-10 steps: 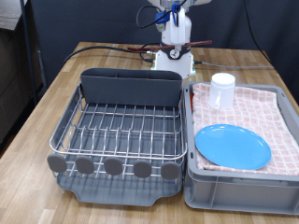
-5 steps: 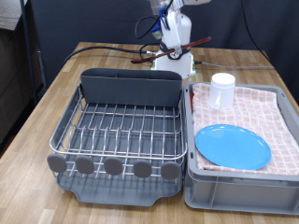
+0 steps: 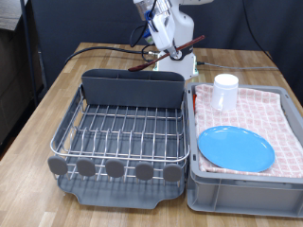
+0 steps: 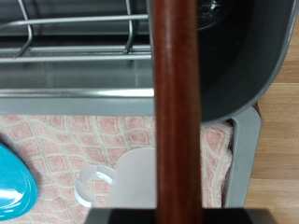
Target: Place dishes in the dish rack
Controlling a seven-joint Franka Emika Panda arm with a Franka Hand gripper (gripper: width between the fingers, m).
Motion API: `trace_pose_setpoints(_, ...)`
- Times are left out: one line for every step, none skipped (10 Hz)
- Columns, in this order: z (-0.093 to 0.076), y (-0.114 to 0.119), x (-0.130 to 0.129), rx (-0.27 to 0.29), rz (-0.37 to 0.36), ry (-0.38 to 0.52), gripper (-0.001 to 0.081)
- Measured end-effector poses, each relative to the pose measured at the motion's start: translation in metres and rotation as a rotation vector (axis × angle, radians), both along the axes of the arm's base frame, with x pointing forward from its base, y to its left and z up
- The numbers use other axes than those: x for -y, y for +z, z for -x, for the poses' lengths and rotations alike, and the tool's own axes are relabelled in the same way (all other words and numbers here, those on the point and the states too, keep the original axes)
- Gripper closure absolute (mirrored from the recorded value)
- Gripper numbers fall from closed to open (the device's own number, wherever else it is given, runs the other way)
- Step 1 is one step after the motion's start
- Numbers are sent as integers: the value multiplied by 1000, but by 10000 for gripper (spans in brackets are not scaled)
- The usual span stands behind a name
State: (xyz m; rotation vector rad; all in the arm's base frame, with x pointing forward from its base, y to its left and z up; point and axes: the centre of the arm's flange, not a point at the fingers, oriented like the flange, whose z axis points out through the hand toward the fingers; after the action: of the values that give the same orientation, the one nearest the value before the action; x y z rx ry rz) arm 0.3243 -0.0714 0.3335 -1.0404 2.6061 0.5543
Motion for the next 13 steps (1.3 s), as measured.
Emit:
trace_pose_setpoints(1, -4, 5, 1, -15, -10, 719)
trace_pose_setpoints(3, -8, 11, 8, -32, -17, 719)
trace_pose_setpoints(4, -15, 16, 13, -52, -20, 719)
trace_pose_setpoints(5, -23, 21, 21, -68, -24, 719)
trace_pose_setpoints(6, -31, 25, 25, -79, -32, 719)
trace_pose_setpoints(7, -39, 30, 25, -78, -40, 719)
trace_pose_setpoints(8, -45, 34, 21, -74, -49, 719)
trace_pose_setpoints(8, -49, 38, 18, -63, -62, 719)
trace_pose_setpoints(9, -51, 39, 20, -49, -70, 719)
trace_pose_setpoints(8, -52, 40, 23, -35, -71, 718)
trace_pose_setpoints(8, -52, 42, 24, -18, -71, 573)
trace_pose_setpoints(8, -51, 42, 9, 17, -66, 573)
trace_pose_setpoints(6, -47, 41, -17, 77, -62, 415)
